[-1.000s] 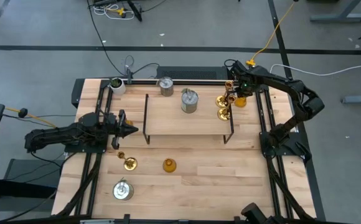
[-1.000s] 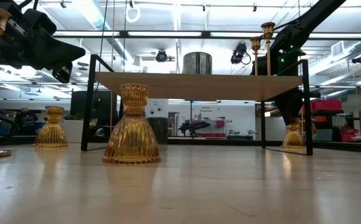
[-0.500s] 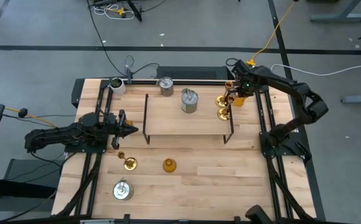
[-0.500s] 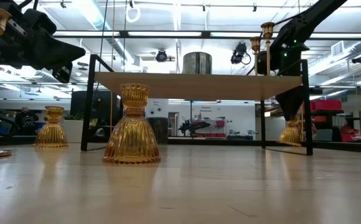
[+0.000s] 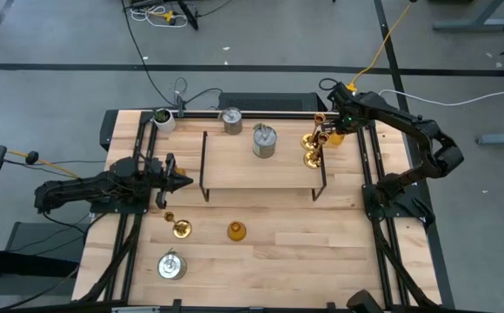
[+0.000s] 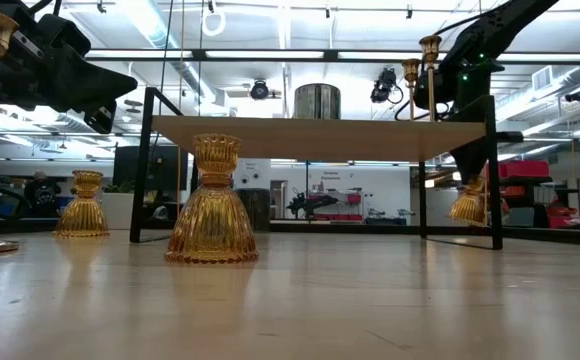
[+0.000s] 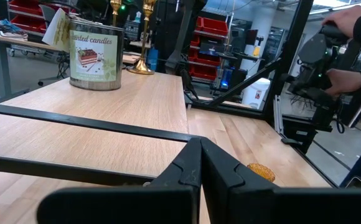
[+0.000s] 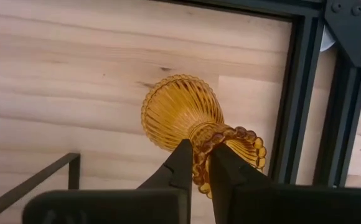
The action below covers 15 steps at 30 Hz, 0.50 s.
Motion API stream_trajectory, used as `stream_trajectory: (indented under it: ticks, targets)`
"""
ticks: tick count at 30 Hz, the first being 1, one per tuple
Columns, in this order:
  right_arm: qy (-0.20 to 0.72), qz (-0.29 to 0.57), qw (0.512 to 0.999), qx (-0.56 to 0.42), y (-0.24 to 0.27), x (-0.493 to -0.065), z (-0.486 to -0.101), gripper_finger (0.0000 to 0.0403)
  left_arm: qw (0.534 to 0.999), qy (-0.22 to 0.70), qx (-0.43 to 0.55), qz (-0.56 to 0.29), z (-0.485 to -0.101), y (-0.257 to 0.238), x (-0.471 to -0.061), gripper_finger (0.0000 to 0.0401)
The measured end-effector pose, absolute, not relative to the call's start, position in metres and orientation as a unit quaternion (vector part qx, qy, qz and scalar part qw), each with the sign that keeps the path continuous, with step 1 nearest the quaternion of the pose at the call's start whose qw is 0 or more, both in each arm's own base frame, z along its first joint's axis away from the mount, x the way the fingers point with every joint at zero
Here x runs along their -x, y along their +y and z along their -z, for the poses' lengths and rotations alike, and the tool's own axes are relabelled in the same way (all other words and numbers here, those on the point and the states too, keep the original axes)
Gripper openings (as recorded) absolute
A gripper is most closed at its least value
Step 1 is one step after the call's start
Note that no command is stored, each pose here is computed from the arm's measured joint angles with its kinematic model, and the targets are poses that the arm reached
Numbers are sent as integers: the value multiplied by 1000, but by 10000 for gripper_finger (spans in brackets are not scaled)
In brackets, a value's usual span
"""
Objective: Pick & Place candle stick holders
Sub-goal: Put the top glass candle holder on the shelf
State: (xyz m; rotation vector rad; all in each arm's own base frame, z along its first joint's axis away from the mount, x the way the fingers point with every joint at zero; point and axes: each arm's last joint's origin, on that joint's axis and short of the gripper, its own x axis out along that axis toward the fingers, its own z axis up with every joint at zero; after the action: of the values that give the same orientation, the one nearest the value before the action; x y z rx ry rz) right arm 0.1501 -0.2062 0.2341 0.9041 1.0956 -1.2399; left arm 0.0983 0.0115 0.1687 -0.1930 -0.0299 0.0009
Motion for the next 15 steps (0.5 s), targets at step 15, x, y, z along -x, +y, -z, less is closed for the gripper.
stream_trajectory:
  ticks: [15]
  targets:
    - [444,542,609,-373,-192,-139,-258,20,995,-15,96,0,-169,11,-98,7]
